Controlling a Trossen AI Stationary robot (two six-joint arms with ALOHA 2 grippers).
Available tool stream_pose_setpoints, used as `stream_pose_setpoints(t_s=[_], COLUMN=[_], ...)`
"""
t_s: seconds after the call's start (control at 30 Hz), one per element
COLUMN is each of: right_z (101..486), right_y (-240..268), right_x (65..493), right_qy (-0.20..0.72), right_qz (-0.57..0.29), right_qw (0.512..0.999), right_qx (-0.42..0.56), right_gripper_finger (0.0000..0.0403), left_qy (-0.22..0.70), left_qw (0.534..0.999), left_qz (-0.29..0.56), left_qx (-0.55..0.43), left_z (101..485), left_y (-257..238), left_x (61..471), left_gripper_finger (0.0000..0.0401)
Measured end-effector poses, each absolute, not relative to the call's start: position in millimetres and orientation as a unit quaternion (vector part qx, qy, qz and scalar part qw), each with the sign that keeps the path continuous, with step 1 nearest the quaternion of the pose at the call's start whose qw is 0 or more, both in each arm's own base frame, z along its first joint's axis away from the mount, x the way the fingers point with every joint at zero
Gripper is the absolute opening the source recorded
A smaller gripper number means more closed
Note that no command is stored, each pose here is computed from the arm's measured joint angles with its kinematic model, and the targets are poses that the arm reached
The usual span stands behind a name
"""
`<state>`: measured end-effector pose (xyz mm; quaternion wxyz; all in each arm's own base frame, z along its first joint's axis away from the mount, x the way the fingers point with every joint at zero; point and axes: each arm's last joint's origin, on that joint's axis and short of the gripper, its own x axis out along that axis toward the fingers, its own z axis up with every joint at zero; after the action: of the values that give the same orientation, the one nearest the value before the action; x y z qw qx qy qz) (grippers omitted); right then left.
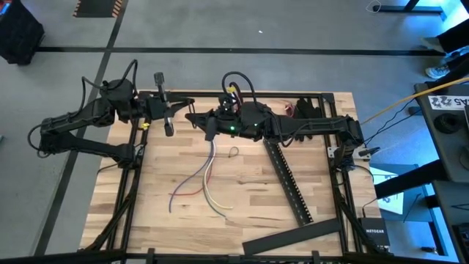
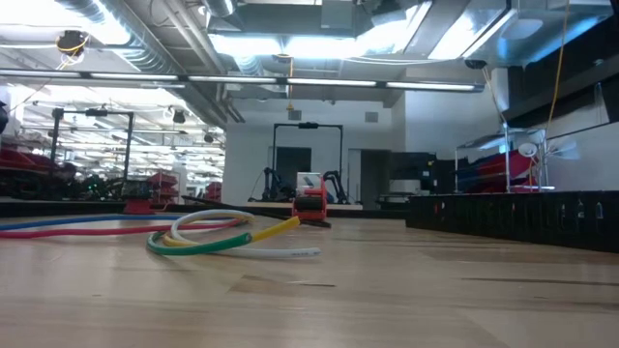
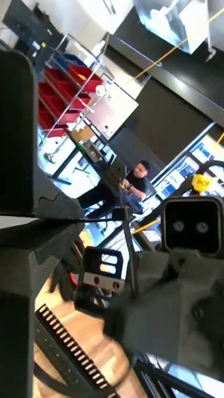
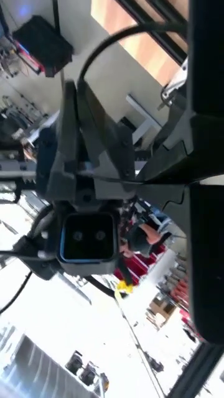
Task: Ziptie cables
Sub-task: Wrap the black zip tie on the cable
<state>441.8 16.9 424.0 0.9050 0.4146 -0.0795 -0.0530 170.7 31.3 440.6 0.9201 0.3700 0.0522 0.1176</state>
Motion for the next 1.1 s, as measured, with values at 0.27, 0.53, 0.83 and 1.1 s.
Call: stream_pose_setpoints(t_s=[0.27, 0.53, 0.83, 1.1], right_z=[424, 421, 423, 422], right_y=[13, 19, 7, 1], right_x=[442, 442, 442, 442], right_qy=[-0.09, -0.072, -0.092, -0.091], right_qz=[-0.067, -0.052, -0.067, -0.081], right_qw=[0.894, 0.869, 0.862, 0.867], right_qx=[0.434, 0.487, 0.493, 0.483], right_gripper_finger=[0.0, 0.0, 0.0, 0.0], left_qy=[0.057, 0.086, 0.089, 0.111], left_qw=[0.912, 0.889, 0.879, 0.874], left_qz=[0.113, 0.133, 0.122, 0.091], left_qx=[0.391, 0.429, 0.452, 0.464], left_z=[440, 432, 431, 425], left_y=[24, 23, 19, 9], left_x=[172, 175, 175, 176], left_gripper_finger=[0.0, 0.0, 0.0, 0.0])
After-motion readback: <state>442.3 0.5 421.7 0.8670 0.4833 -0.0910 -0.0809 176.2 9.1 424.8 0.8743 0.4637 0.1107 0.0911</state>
